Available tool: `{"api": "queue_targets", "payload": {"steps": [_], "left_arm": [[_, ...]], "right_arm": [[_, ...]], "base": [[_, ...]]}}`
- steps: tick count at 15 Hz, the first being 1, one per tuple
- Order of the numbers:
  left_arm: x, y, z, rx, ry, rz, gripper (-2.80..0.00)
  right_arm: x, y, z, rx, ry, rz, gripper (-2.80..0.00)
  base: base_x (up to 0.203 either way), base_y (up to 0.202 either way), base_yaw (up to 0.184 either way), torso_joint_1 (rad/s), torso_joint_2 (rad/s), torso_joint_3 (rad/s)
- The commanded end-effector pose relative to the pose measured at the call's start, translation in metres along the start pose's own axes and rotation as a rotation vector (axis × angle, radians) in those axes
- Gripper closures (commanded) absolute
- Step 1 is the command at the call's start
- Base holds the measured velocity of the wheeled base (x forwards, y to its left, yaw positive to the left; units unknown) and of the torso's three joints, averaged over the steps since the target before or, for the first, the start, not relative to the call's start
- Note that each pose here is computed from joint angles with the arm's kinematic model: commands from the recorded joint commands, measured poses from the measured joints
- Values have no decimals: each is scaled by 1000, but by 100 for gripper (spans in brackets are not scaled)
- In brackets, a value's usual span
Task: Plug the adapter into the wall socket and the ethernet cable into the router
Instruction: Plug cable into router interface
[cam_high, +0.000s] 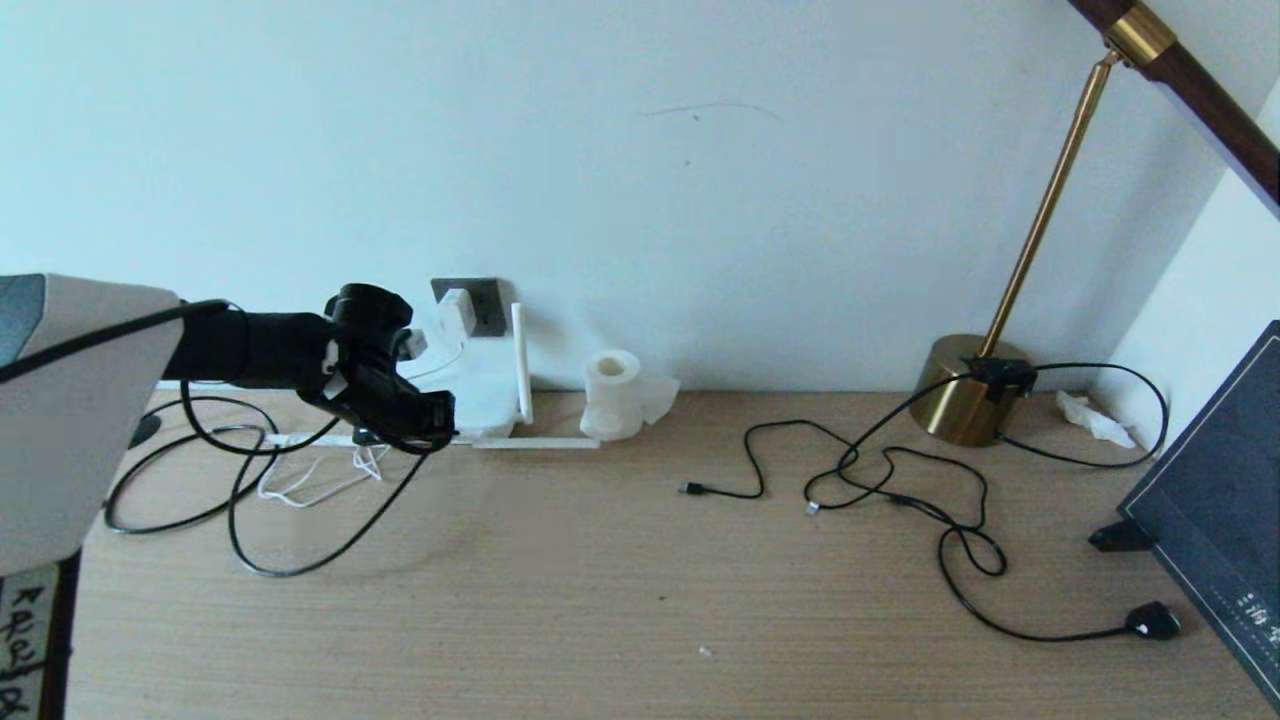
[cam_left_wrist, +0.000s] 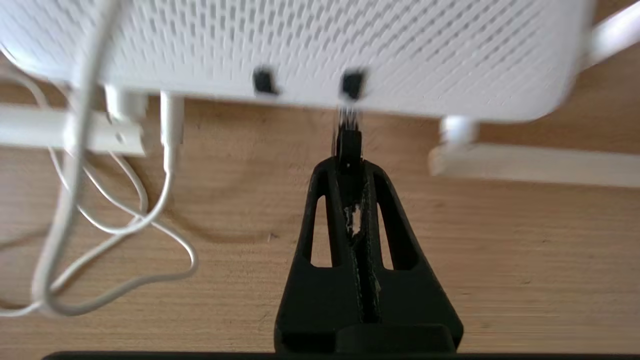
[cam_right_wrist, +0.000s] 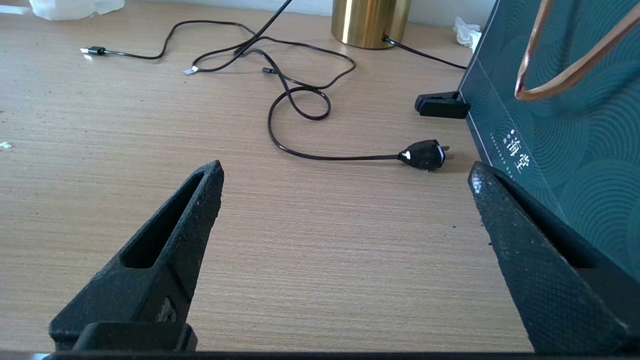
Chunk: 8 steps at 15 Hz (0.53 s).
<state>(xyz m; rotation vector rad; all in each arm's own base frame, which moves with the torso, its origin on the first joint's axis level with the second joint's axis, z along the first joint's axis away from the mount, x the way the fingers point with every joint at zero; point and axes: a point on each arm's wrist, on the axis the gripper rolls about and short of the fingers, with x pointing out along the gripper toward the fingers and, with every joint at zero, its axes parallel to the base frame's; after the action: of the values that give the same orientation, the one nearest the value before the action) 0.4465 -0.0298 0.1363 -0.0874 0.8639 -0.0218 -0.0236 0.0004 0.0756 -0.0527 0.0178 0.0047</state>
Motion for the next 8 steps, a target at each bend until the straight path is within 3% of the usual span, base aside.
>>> {"api": "queue_targets", "payload": {"steps": [1,4,8], "left_arm": [[-10,0,-3,-1,7,0,0],[-55,0,-21,10,27,-9,0],[-113,3,-75,78,100,-39,0]], "right_arm": [[0,0,0,0,1,0,-280],[0,0,0,-1,2,0,-280],[0,0,0,-1,1,0,-280]], "base": [[0,0,0,0,0,0],[0,0,0,0,0,0],[0,0,0,0,0,0]]}}
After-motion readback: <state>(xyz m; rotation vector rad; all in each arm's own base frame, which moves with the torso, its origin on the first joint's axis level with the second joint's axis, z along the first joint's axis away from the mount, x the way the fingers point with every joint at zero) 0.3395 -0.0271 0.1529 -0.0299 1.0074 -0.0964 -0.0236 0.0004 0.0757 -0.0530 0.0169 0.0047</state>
